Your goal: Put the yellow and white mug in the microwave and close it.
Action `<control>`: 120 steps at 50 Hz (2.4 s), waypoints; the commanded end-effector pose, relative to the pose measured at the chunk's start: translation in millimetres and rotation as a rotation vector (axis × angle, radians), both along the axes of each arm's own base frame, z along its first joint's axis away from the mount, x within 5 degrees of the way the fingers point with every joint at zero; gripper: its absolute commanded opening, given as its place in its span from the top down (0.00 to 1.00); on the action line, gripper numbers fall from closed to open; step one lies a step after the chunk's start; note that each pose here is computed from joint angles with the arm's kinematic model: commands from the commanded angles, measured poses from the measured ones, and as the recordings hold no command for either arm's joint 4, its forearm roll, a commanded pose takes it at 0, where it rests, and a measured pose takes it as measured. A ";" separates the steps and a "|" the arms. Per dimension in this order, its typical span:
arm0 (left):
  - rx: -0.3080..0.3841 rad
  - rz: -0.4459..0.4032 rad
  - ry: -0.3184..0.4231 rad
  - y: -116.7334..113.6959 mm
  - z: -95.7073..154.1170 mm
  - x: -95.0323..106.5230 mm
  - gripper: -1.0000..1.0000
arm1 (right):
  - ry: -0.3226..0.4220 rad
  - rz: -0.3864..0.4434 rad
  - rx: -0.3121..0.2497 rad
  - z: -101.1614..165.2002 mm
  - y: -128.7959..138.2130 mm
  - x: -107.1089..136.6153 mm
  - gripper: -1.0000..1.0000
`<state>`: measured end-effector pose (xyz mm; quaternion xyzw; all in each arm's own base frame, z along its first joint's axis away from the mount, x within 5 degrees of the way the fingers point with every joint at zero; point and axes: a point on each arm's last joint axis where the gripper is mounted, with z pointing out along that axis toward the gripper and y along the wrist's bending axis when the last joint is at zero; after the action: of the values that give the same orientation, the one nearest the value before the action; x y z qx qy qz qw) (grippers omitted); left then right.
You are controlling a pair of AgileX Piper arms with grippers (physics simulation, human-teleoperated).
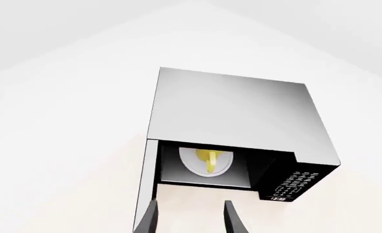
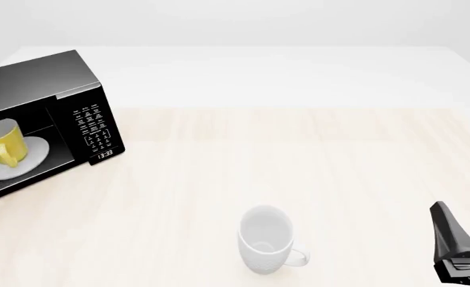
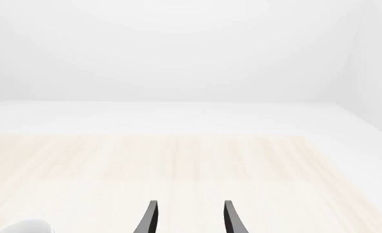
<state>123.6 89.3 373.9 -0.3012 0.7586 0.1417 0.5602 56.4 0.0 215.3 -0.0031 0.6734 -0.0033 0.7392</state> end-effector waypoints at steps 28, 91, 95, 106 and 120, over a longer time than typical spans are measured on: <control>0.003 0.382 0.053 43.4 8.1 -42.6 0.00 | 0.001 0.000 0.000 0.0 0.0 0.3 0.00; -0.196 0.686 0.225 120.5 -85.1 -78.5 0.00 | 0.000 0.000 0.000 -0.1 0.0 0.0 0.00; -0.211 0.693 0.242 124.9 -94.4 -80.4 0.00 | 0.000 0.000 0.000 -0.1 0.0 0.0 0.00; -0.236 0.681 0.278 130.5 -113.5 -79.5 0.00 | 0.000 0.000 0.000 -0.1 0.0 -0.1 0.00; -0.250 0.623 0.331 132.5 -136.7 -70.9 0.00 | 0.000 0.000 0.000 0.0 0.0 -0.1 0.00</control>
<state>46.5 220.0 254.9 -0.5680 0.7037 0.2696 0.3310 56.3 0.0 215.2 -0.0030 0.6734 -0.0033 0.7393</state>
